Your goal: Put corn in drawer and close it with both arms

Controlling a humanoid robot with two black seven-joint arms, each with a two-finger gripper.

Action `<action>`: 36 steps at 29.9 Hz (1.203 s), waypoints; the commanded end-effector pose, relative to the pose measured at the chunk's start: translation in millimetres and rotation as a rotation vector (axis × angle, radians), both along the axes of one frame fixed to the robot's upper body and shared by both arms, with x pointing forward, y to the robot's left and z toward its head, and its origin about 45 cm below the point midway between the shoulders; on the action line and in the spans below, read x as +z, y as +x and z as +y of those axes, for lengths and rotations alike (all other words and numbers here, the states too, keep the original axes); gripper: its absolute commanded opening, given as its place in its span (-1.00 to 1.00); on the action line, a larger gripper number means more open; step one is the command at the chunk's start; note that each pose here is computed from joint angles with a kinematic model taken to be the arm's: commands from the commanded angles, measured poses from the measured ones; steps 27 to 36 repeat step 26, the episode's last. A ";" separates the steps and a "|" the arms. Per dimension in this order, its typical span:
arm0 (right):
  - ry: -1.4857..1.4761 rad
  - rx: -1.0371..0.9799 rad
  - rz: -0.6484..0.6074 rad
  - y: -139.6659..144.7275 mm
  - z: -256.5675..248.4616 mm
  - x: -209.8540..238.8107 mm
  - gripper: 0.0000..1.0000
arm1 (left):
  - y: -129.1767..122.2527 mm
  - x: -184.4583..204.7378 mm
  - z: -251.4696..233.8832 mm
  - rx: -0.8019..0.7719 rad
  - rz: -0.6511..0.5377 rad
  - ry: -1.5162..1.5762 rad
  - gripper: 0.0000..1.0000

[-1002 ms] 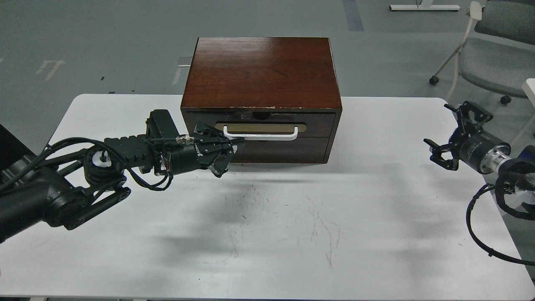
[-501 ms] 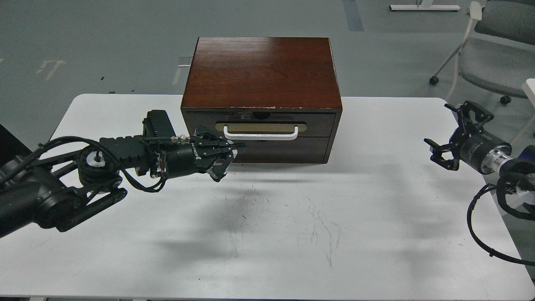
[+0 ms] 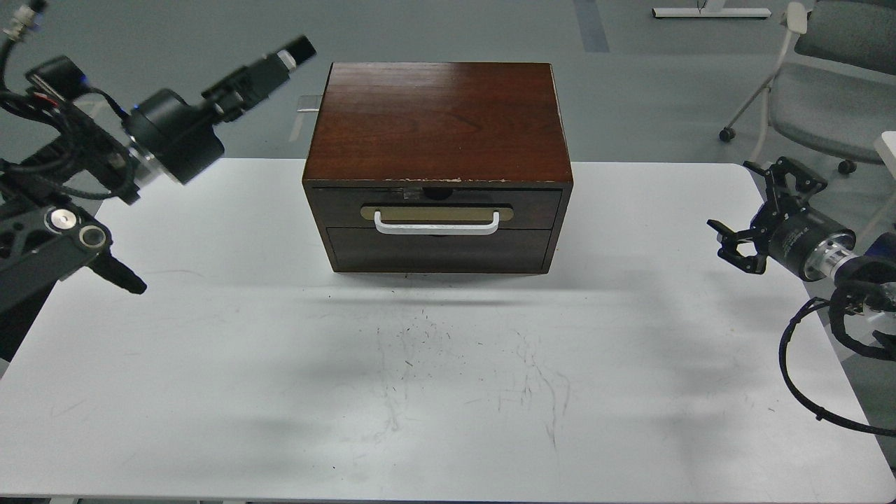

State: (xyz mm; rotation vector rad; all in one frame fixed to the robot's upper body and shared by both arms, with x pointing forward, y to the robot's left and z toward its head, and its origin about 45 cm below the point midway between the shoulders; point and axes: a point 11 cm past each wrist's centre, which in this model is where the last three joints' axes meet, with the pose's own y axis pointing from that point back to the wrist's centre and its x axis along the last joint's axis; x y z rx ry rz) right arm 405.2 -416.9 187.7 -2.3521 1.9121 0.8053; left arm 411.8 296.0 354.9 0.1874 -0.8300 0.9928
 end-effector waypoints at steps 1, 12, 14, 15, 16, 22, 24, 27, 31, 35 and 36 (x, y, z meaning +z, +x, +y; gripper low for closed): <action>0.018 0.007 -0.073 13.3 9.4 18.3 1.00 | 30.4 -16.0 35.1 0.160 0.087 -0.179 0.66; 0.109 0.075 -0.215 40.1 62.8 50.7 1.00 | 41.2 -107.6 60.8 0.320 0.658 -0.535 0.95; 0.116 0.088 -0.220 39.7 67.2 53.3 1.00 | 40.9 -107.9 68.4 0.327 0.659 -0.540 0.95; 0.121 0.099 -0.225 39.1 70.4 55.8 1.00 | 40.9 -108.8 72.5 0.328 0.662 -0.546 0.95; 0.122 0.103 -0.225 38.8 71.3 56.4 1.00 | 40.9 -108.6 74.6 0.328 0.662 -0.548 0.95; 0.116 0.107 -0.208 37.4 75.5 49.5 1.00 | 32.7 -120.0 87.2 0.336 0.696 -0.553 0.95; 0.104 0.131 -0.215 36.9 78.5 50.5 1.00 | 25.0 -130.0 85.7 0.300 0.742 -0.597 0.95; 0.108 0.117 -0.234 39.5 77.7 54.4 1.00 | 22.8 -134.0 87.4 0.307 0.753 -0.632 0.95; 0.108 0.117 -0.234 39.5 77.7 54.4 1.00 | 22.8 -134.0 87.4 0.307 0.753 -0.632 0.95; 0.108 0.117 -0.234 39.5 77.7 54.4 1.00 | 22.8 -134.0 87.4 0.307 0.753 -0.632 0.95; 0.108 0.117 -0.234 39.5 77.7 54.4 1.00 | 22.8 -134.0 87.4 0.307 0.753 -0.632 0.95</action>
